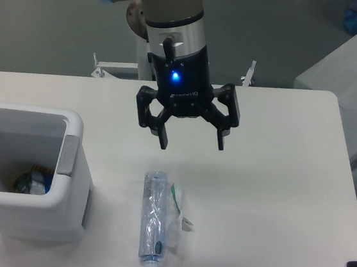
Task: Place the trash in the trash can
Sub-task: 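Lower the open gripper toward the clear plastic bag beside the bottle, then close the gripper on the clear plastic bag, then lift the bag and carry it over the white trash bin, then open the gripper to drop the bag into the bin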
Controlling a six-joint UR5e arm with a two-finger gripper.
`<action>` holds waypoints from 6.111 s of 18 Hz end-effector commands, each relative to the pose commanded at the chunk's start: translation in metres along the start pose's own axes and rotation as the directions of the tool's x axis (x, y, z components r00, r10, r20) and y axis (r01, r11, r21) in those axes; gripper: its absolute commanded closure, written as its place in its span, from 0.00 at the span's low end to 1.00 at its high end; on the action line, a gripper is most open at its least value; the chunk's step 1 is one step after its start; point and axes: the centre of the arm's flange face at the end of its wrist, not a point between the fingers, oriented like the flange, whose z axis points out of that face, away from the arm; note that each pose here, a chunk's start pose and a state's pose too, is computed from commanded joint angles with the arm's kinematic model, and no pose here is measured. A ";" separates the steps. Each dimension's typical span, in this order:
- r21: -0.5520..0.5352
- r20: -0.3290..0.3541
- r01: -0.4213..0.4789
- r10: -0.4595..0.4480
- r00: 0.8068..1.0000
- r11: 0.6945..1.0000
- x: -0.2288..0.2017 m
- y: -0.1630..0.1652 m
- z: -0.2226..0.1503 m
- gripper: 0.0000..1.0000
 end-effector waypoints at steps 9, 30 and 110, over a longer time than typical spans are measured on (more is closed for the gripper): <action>-0.038 -0.019 0.009 -0.009 1.000 0.999 0.001 -0.005 0.042 0.00; -0.318 -0.136 -0.004 -0.042 0.990 0.948 0.040 0.069 0.281 0.00; 0.323 -0.461 -0.165 0.307 0.833 0.932 0.225 -0.003 -0.032 0.01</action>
